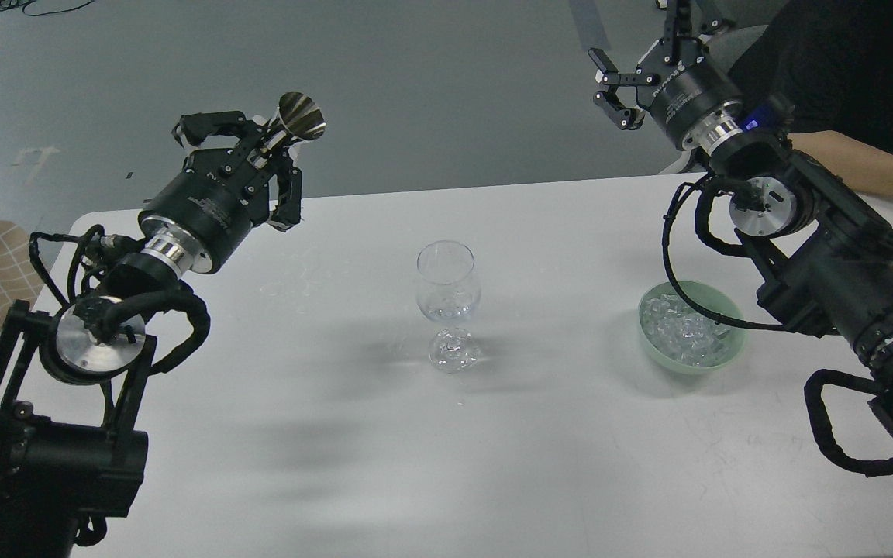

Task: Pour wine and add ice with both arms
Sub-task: 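Bring the jigger back and lower it onto the table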

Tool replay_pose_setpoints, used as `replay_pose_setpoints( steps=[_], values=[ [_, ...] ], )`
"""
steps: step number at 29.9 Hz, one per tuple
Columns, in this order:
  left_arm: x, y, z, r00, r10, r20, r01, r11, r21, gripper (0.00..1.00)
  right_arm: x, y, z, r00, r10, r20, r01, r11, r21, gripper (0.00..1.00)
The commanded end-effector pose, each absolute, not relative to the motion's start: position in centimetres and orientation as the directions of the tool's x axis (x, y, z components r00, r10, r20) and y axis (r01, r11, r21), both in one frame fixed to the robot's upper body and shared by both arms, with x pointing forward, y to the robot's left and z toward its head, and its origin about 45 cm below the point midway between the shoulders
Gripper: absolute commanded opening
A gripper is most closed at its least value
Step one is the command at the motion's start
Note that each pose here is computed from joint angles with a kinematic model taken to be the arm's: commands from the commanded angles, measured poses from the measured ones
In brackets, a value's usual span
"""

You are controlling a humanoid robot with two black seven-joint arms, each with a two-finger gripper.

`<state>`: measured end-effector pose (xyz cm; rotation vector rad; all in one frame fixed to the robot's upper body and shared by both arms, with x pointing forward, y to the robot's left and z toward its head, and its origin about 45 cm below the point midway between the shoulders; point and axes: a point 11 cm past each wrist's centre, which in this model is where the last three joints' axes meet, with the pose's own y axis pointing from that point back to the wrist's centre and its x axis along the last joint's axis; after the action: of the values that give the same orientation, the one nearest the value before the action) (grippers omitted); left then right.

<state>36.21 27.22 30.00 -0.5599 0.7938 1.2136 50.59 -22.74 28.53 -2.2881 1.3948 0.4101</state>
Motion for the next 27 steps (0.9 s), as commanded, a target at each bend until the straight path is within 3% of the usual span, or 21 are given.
replay_pose_setpoints(
  steps=[1, 7, 12, 20, 27],
  values=[
    [35.1, 30.9, 27.5, 0.032, 0.437, -0.899, -0.986, 0.163, 0.044, 0.0, 50.6, -22.7, 28.5, 0.451, -0.766, -0.459, -0.892, -0.403, -0.203, 1.0],
    [33.1, 33.2, 22.0, -0.101, 0.352, -0.931, -0.988, 0.076, 0.136, 0.01, 50.5, -22.7, 28.4, 0.45, -0.766, -0.458, -0.892, -0.404, -0.201, 1.0],
    [32.6, 33.6, 18.8, -0.143, 0.324, -0.935, -0.984, 0.054, 0.17, 0.02, 50.5, -22.7, 28.4, 0.45, -0.766, -0.458, -0.892, -0.404, -0.201, 1.0],
    [32.2, 33.8, 15.6, -0.211, 0.314, -0.926, -0.97, 0.047, 0.238, 0.18, 50.5, -22.7, 28.2, 0.448, -0.767, -0.459, -0.893, -0.404, -0.198, 1.0],
    [32.0, 34.1, 14.8, -0.23, 0.314, -0.921, -0.966, 0.038, 0.254, 0.26, 50.5, -22.8, 28.2, 0.447, -0.768, -0.459, -0.894, -0.403, -0.197, 1.0]
  ],
)
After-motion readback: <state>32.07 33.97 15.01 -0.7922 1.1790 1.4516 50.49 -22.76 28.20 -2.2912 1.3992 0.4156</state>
